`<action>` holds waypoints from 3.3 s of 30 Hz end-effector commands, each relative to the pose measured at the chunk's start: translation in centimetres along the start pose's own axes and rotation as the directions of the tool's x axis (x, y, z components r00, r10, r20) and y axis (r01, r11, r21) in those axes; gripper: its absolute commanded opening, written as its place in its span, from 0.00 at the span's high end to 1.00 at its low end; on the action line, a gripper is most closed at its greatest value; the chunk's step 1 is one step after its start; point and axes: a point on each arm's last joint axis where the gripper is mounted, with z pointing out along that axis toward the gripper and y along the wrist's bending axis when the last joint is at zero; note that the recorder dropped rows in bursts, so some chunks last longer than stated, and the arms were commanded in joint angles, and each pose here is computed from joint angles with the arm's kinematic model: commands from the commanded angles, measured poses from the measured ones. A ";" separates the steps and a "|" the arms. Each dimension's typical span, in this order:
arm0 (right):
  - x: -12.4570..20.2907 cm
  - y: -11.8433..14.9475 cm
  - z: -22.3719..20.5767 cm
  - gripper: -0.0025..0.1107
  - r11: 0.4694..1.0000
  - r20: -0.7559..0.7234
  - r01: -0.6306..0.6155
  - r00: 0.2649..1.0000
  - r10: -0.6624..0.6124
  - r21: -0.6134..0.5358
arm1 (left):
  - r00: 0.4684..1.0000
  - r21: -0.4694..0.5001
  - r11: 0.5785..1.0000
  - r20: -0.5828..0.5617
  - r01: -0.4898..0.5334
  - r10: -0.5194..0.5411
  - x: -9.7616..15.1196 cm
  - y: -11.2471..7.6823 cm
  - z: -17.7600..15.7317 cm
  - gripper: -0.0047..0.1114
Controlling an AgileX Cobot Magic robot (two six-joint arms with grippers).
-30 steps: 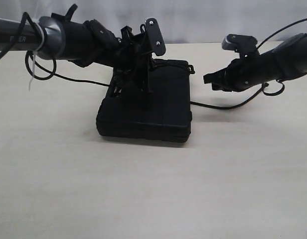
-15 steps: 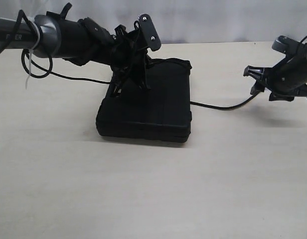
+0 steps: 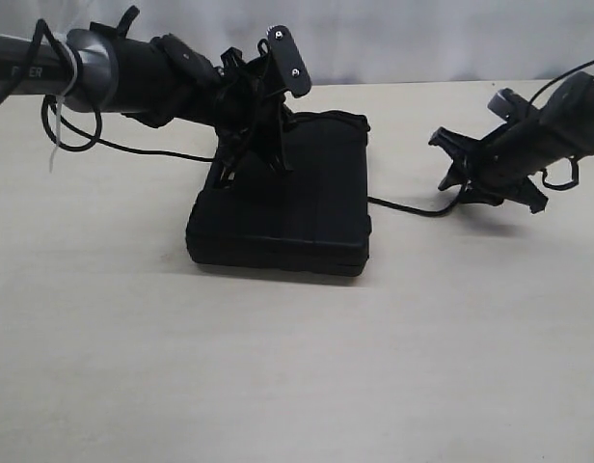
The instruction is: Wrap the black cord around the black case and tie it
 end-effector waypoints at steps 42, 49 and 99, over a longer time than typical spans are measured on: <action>4.0 4.8 -2.2 0.94 0.757 0.132 0.636 0.746 -0.653 0.151 | 1.000 -0.026 0.999 0.002 0.022 -0.022 0.0 0.3 0.2 0.96; 5.3 5.4 -4.1 0.94 0.699 0.280 0.702 0.650 -0.707 0.136 | 0.985 -0.080 0.982 0.038 0.171 -0.169 -0.4 1.0 0.1 0.96; 12.5 8.8 -1.8 0.94 0.171 0.366 0.970 0.097 -0.925 0.175 | 0.985 0.252 0.963 0.166 -0.092 0.050 -2.4 -1.6 -0.5 0.96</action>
